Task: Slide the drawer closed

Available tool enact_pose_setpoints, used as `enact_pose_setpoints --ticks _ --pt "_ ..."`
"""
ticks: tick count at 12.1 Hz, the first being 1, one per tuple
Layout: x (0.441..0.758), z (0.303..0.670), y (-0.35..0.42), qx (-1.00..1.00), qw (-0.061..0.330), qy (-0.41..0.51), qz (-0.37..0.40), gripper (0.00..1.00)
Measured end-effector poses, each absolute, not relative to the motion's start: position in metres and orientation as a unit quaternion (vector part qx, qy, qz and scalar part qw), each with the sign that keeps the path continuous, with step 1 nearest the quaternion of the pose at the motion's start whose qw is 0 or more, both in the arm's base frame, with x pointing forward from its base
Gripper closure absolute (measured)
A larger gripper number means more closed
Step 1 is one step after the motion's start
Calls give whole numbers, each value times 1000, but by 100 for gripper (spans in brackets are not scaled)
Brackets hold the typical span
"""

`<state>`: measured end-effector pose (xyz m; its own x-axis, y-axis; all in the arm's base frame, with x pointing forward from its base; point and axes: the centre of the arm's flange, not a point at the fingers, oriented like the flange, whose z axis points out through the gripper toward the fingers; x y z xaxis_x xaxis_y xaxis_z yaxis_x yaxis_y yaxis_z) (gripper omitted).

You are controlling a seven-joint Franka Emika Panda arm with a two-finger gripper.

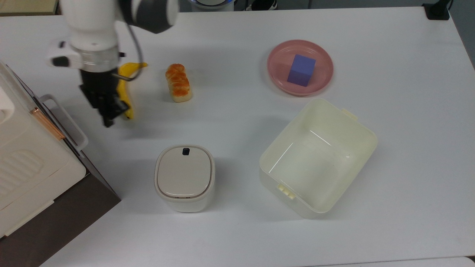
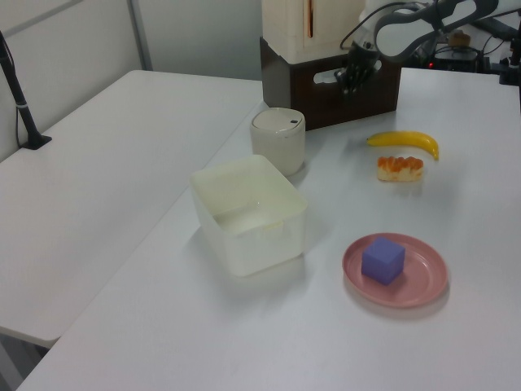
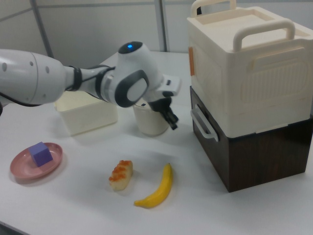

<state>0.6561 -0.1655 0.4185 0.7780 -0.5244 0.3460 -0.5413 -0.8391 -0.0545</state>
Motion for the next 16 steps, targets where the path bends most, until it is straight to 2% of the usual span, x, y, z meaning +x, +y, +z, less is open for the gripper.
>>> enact_pose_setpoints --ticks 2,4,7,11,12,15,16 --pt "660 429 -119 961 29 -233 146 99" --pt "655 456 -82 973 29 -186 131 99" --pt "633 513 -40 988 30 -130 75 99" --pt "622 539 -7 996 33 -76 32 95" --pt "620 543 -6 997 34 -58 27 90" --pt "608 564 -8 999 34 -15 18 42" --pt "606 567 -9 999 33 -15 17 32"
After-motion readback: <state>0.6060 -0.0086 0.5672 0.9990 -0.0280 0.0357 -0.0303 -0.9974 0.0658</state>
